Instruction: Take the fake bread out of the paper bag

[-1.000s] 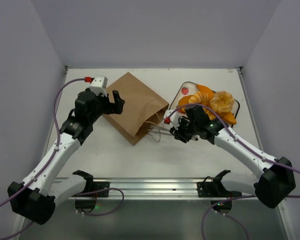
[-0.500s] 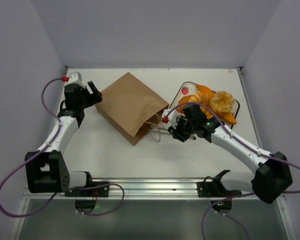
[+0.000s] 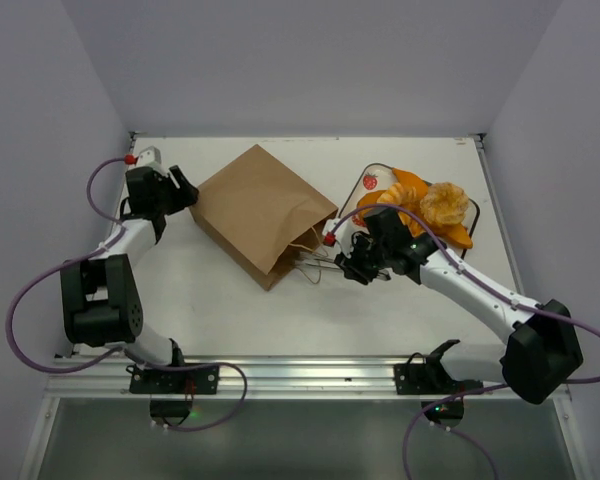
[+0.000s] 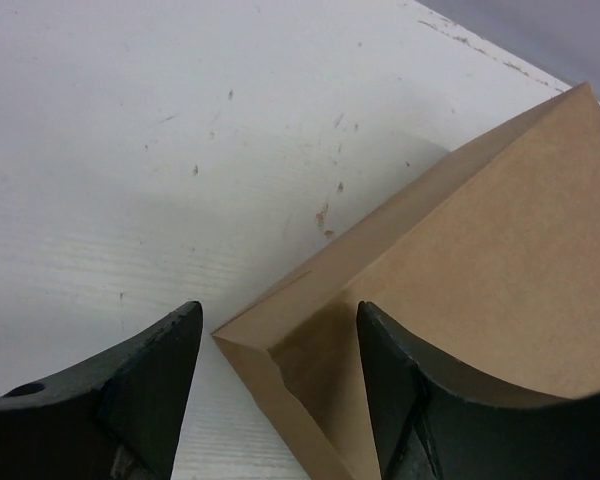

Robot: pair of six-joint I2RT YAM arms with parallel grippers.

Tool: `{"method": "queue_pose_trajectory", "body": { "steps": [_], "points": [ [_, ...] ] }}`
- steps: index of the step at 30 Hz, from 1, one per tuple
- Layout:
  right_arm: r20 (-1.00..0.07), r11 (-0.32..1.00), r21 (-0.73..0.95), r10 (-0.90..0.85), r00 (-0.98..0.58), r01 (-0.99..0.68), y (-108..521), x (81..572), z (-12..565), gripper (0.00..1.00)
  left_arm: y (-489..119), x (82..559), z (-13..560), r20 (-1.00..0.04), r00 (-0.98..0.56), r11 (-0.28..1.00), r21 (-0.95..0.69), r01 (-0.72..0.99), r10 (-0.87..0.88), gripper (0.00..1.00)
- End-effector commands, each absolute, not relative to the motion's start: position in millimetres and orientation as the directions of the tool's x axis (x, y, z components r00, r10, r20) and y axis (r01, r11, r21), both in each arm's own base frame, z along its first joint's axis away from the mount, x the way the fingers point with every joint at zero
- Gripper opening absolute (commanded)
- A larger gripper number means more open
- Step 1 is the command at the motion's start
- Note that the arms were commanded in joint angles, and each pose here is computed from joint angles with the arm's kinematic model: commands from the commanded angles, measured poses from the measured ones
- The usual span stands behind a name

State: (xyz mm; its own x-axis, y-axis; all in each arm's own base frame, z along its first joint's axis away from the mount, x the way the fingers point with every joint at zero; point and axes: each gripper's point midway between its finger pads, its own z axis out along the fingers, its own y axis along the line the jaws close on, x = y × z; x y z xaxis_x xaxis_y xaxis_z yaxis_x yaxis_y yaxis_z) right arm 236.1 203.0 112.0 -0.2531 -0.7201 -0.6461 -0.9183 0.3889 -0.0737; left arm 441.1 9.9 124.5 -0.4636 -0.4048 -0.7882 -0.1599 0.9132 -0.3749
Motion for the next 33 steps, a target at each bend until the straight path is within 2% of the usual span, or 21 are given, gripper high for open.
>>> {"method": "queue_pose_trajectory", "body": {
  "steps": [1, 7, 16, 25, 31, 33],
  "points": [
    [-0.705, 0.384, -0.087, -0.676, -0.216, -0.919, 218, 249, 132, 0.36, 22, 464, 152, -0.815, -0.383, 0.894, -0.443, -0.073, -0.435, 0.66],
    [-0.703, 0.387, -0.085, -0.676, -0.220, -0.918, 220, 252, 132, 0.36, 6, 468, 139, -0.761, -0.448, 0.845, -0.534, 0.024, -0.468, 0.60],
    [-0.711, 0.387, -0.085, -0.669, -0.216, -0.918, 225, 257, 136, 0.36, -3, 458, 132, -0.747, -0.479, 0.820, -0.564, 0.091, -0.461, 0.48],
    [-0.717, 0.395, -0.093, -0.663, -0.214, -0.914, 225, 260, 141, 0.35, -3, 448, 131, -0.743, -0.490, 0.801, -0.583, 0.138, -0.456, 0.26],
    [-0.722, 0.403, -0.094, -0.657, -0.216, -0.911, 224, 262, 143, 0.35, -7, 447, 145, -0.758, -0.484, 0.789, -0.582, 0.198, -0.437, 0.04],
    [-0.724, 0.406, -0.096, -0.655, -0.216, -0.909, 224, 262, 145, 0.36, -10, 446, 159, -0.778, -0.468, 0.788, -0.568, 0.239, -0.419, 0.00]
  ]
}}
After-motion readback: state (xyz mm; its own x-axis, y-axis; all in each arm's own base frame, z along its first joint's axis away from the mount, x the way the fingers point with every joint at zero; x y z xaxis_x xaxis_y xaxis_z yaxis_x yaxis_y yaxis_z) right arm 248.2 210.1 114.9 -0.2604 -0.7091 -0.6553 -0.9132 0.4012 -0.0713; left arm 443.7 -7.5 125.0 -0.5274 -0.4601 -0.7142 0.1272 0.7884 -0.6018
